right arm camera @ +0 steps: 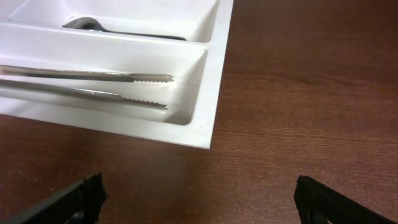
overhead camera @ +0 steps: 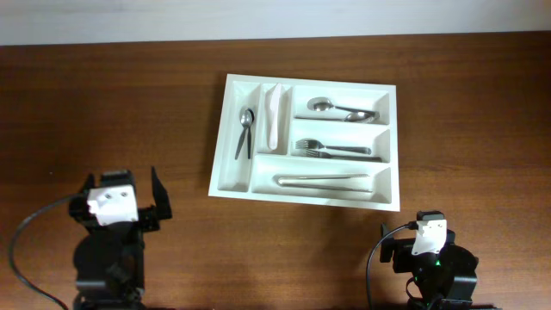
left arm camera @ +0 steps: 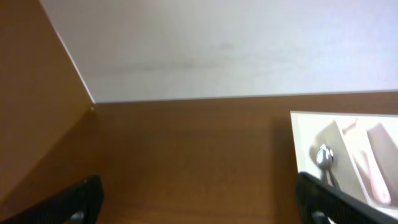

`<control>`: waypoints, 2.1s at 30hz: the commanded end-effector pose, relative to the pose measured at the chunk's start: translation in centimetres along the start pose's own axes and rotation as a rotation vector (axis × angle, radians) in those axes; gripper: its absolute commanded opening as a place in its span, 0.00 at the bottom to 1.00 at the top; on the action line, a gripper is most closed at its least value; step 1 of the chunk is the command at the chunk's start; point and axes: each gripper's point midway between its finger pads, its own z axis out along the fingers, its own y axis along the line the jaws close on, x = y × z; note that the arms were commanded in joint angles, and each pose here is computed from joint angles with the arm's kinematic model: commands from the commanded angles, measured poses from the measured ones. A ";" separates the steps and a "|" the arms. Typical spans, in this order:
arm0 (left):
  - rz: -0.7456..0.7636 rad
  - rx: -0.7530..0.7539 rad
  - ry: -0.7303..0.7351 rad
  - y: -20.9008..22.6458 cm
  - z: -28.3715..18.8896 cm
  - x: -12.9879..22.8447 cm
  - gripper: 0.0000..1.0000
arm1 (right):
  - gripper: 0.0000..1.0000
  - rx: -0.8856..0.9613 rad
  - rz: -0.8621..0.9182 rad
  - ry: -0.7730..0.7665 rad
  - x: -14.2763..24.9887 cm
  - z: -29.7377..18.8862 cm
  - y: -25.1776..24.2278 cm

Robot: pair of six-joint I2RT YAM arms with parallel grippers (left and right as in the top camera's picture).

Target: Pack container

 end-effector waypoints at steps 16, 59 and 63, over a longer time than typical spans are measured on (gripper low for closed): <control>0.018 0.035 0.037 -1.8 1.2 11.6 0.99 | 0.99 -0.012 -0.012 -0.007 0.0 0.1 0.2; 0.013 0.032 0.012 -2.1 1.6 13.0 0.99 | 0.99 -0.012 -0.012 -0.007 0.0 0.1 0.2; 0.013 0.032 0.012 -2.1 1.6 13.0 0.99 | 0.99 -0.012 -0.012 -0.007 0.0 0.1 0.2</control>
